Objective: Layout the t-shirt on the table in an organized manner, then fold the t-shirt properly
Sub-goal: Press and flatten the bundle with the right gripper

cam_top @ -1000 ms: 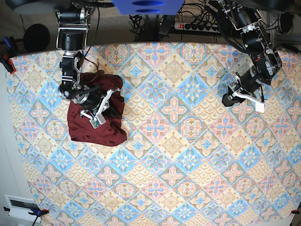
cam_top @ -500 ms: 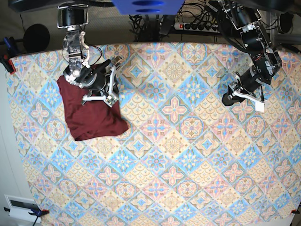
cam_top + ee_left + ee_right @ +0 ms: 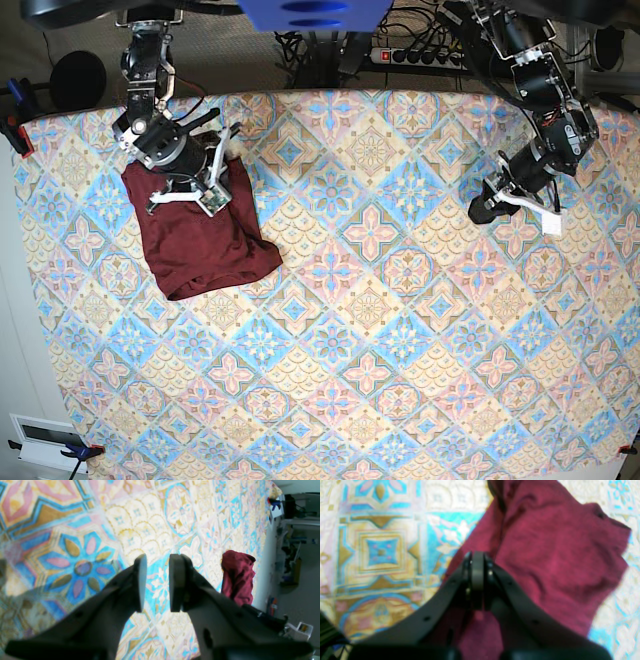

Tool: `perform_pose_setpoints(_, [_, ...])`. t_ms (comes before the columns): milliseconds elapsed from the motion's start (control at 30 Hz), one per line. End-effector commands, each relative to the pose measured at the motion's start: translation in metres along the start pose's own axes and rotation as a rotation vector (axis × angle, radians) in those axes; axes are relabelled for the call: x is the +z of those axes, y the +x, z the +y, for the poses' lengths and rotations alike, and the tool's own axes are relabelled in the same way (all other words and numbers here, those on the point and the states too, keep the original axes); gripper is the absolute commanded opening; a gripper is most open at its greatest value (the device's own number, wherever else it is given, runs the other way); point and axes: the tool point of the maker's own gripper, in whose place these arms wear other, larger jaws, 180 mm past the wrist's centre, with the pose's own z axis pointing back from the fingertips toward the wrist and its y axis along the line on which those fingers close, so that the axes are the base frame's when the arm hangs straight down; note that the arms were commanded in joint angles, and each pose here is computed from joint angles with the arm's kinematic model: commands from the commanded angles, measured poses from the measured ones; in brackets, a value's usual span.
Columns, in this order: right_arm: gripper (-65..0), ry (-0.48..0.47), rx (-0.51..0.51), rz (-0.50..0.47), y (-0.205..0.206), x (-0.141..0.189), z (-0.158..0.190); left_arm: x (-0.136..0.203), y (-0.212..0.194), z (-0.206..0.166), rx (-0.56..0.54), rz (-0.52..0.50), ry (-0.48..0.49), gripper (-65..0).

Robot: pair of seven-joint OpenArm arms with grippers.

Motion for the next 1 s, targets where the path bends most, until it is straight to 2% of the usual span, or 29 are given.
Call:
perform_pose_setpoints(0, [-65.0,-0.035,-0.002,-0.038,0.009,0.004,-0.013,0.004,0.010,-0.006,-0.021,-0.029,-0.018,-50.8])
perform_pose_setpoints(233, [-65.0,-0.084,-0.030,-0.022,-0.001,0.010,-0.031,0.005,0.004,-0.002,-0.015,-0.018,-0.008,-50.8])
perform_pose_setpoints(467, [-65.0,-0.130,-0.120,0.054,-0.040,0.011,-0.053,0.005,0.004,-0.002,-0.015,-0.018,-0.008,-50.8])
perform_pose_setpoints(633, [-65.0,-0.160,-0.132,0.019,-0.025,0.002,-0.075,0.005,0.004,-0.002,-0.015,-0.017,-0.007,-50.8])
perform_pose_setpoints(733, [-65.0,-0.131,-0.118,0.027,-0.025,0.000,-0.063,0.005,0.004,-0.002,-0.015,-0.017,-0.007,-50.8])
perform_pose_setpoints(833, [-65.0,-0.043,-0.077,0.028,-0.020,-0.011,-0.031,0.005,0.003,-0.002,-0.016,-0.016,-0.008,-50.8])
perform_pose_setpoints(967, [-65.0,0.013,-0.057,0.024,-0.015,-0.020,-0.010,0.005,0.003,-0.002,-0.016,-0.016,-0.008,-50.8])
